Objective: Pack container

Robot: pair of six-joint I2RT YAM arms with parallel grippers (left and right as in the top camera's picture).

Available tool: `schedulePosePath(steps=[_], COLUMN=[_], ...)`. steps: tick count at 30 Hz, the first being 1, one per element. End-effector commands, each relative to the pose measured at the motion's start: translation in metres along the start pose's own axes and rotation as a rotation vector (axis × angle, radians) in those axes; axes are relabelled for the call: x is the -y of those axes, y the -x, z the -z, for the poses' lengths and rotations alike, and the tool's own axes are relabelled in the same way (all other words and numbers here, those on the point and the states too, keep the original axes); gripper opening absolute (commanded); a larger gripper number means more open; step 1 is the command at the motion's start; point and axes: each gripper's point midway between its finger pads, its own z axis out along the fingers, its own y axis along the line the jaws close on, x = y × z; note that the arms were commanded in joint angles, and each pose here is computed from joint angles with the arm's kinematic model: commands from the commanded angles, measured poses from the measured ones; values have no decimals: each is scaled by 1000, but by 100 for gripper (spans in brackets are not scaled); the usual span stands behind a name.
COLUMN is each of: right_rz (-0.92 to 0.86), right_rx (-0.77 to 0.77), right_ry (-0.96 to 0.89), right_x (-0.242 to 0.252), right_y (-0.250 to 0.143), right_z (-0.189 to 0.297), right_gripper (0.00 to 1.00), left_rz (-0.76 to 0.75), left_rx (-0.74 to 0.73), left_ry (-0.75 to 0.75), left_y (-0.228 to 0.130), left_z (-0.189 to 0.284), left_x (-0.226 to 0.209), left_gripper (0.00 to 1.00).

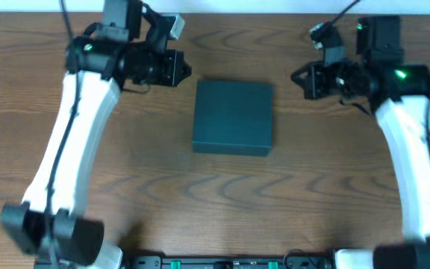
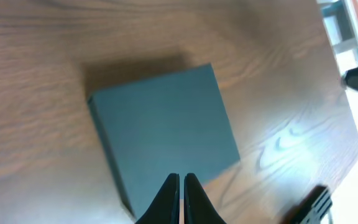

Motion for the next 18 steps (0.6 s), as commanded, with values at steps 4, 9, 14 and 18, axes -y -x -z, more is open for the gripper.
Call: schedulePosePath(steps=[4, 9, 14, 18], right_rz=[41, 21, -19, -113], right_rx=[54, 145, 228, 266], right_ry=[-77, -60, -25, 4], right_x=[-22, -32, -35, -36], right_y=[-27, -91, -167, -198], right_z=[52, 57, 43, 38], right_gripper=[2, 2, 2, 41], left_rz=[-80, -30, -9, 65], left_rx=[115, 246, 327, 413], left_ry=[93, 183, 171, 151], left_y=[-37, -118, -197, -215], left_z=[63, 75, 62, 54], left_x=[21, 2, -13, -22], left_gripper=[6, 6, 6, 28])
